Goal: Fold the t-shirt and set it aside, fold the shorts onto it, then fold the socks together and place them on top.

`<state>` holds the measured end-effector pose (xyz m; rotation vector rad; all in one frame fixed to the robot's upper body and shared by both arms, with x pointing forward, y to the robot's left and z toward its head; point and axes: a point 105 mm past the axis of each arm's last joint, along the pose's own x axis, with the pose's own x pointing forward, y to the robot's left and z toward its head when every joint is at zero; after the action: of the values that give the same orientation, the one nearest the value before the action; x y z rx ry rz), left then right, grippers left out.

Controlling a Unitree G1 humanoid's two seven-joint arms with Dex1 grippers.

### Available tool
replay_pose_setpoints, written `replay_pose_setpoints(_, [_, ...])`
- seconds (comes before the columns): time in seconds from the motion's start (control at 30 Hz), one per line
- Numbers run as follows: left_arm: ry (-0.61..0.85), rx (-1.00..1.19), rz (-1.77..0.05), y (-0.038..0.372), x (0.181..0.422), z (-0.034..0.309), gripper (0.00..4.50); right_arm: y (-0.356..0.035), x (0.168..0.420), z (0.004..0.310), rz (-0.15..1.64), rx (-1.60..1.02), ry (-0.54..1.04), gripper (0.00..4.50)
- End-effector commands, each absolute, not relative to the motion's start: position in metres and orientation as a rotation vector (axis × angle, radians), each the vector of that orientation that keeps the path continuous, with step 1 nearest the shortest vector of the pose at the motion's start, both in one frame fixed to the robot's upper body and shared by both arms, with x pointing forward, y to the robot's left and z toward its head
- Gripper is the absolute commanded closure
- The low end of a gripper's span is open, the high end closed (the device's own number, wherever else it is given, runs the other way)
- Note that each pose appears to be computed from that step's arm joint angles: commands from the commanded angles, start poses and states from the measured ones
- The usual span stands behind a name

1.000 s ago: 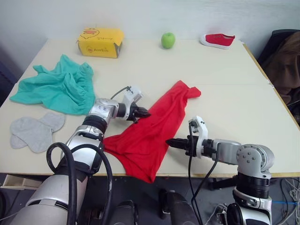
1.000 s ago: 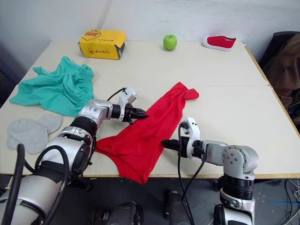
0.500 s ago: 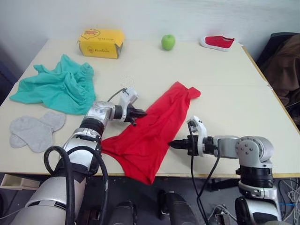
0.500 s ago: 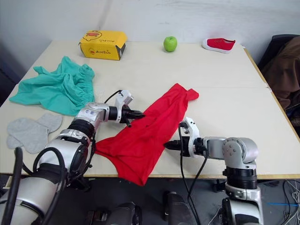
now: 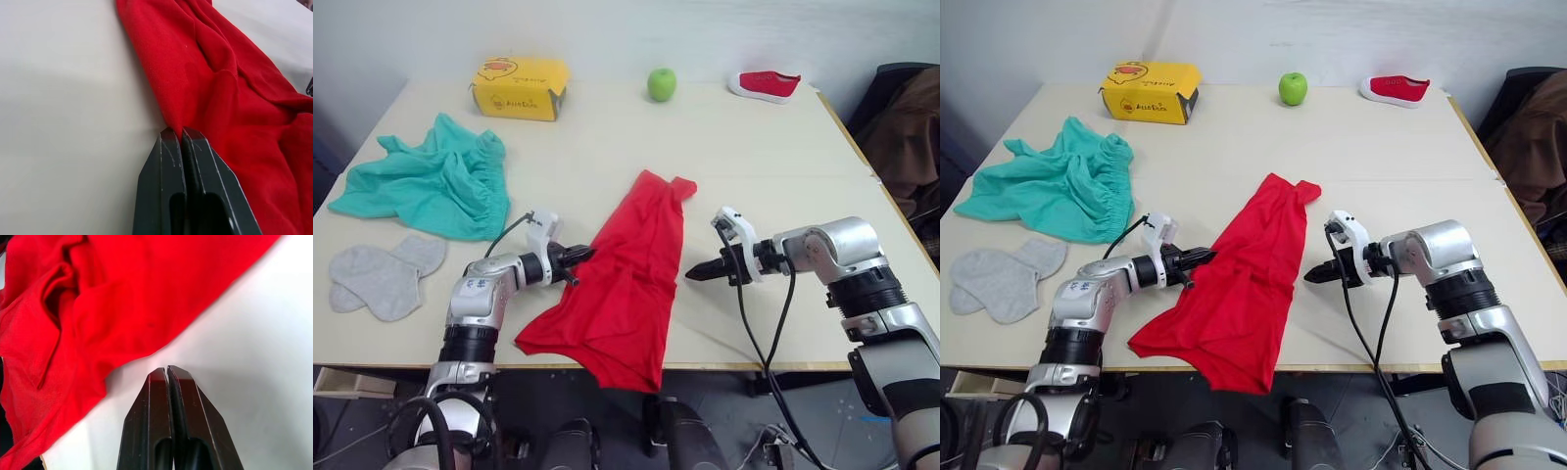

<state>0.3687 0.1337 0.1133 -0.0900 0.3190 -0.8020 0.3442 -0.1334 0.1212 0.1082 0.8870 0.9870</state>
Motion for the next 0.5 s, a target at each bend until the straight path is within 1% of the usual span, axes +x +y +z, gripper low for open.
replay_pose_setpoints(0.03, [0.262, -0.058, -0.784, 0.136, 0.374, 0.130, 4.50, -0.132, 0.329, 0.129, 1.063, 0.068, 0.868, 4.47])
replay_pose_setpoints(0.1, [0.260, -0.028, -0.782, 0.138, 0.381, 0.132, 4.50, -0.135, 0.318, 0.134, 1.067, 0.097, 0.864, 4.47])
replay_pose_setpoints(0.13, [0.258, -0.021, -0.779, 0.139, 0.386, 0.134, 4.50, -0.135, 0.313, 0.138, 1.068, 0.139, 0.867, 4.29])
replay_pose_setpoints(0.17, [0.257, -0.012, -0.779, 0.139, 0.391, 0.135, 4.50, -0.135, 0.307, 0.141, 1.068, 0.191, 0.874, 4.06])
replay_pose_setpoints(0.23, [0.253, 0.001, -0.793, 0.136, 0.399, 0.139, 4.50, -0.131, 0.294, 0.138, 1.065, 0.226, 0.892, 3.59])
replay_pose_setpoints(0.3, [0.248, 0.007, -0.813, 0.132, 0.404, 0.142, 4.50, -0.126, 0.289, 0.132, 1.047, 0.251, 0.892, 2.88])
replay_pose_setpoints(0.37, [0.244, 0.013, -0.827, 0.129, 0.406, 0.144, 4.50, -0.122, 0.289, 0.127, 1.022, 0.274, 0.884, 2.25])
replay_pose_setpoints(0.5, [0.240, 0.019, -0.842, 0.126, 0.409, 0.145, 4.50, -0.107, 0.294, 0.122, 0.991, 0.326, 0.856, 2.25])
